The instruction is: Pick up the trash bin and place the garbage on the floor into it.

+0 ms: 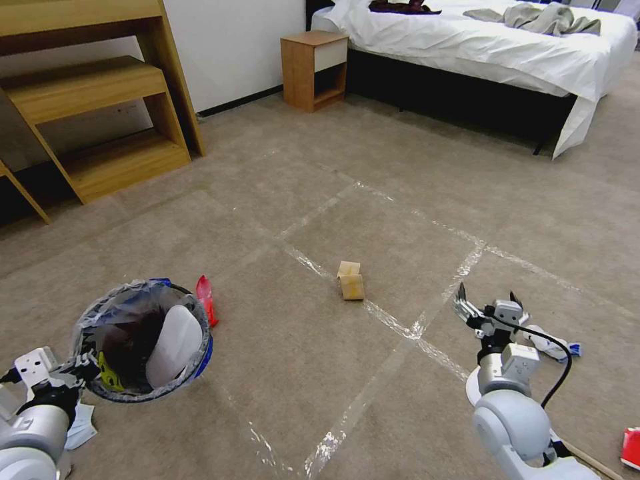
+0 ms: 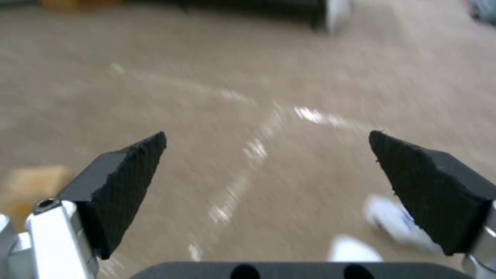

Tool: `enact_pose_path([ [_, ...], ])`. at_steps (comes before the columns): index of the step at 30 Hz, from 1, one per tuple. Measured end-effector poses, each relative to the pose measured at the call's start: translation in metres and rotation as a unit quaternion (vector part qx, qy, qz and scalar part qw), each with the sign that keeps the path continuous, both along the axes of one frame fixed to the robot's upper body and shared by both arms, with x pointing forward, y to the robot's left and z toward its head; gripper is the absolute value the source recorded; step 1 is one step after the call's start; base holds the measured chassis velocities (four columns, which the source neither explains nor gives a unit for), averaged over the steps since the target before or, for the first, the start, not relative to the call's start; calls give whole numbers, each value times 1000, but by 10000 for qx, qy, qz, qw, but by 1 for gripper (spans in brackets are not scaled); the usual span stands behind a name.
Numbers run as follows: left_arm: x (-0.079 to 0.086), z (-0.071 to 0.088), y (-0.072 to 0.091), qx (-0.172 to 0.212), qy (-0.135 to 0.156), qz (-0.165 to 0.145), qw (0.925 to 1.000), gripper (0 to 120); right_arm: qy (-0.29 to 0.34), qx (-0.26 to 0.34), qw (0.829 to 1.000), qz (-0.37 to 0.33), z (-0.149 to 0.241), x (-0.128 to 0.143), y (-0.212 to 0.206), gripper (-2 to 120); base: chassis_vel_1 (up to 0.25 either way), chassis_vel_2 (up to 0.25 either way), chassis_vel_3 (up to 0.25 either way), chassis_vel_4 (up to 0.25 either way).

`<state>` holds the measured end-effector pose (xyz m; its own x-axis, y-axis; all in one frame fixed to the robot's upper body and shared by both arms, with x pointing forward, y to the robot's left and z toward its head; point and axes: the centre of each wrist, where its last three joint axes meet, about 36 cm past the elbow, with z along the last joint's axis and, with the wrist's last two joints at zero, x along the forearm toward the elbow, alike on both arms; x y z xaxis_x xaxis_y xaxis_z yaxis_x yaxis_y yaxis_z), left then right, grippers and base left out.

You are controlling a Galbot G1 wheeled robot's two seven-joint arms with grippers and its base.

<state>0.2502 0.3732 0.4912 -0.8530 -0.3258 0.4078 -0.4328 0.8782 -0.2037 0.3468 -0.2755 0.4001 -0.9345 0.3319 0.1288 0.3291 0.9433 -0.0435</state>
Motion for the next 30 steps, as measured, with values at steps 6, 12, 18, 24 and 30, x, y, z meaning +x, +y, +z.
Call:
enact_pose_path([
  [6,2,-4,1,-12,-2,2,10000,2,1446,101,9838,-1056,-7,9,-29,100,0,0,0,0],
  [12,5,-8,5,-24,-43,31,10000,2,2444,-401,9569,-1514,-53,16,-55,100,0,0,0,0],
  [18,5,-12,7,-51,-49,39,10000,2,2976,-473,9407,-1558,-83,20,-54,100,0,0,0,0],
  [24,6,-12,6,-62,-70,36,9999,2,3343,-329,9271,-1661,-103,19,-50,100,0,0,0,0],
  [30,5,-12,7,-58,-100,41,9999,2,3642,-335,9156,-1669,-116,27,-45,100,0,0,0,0],
])
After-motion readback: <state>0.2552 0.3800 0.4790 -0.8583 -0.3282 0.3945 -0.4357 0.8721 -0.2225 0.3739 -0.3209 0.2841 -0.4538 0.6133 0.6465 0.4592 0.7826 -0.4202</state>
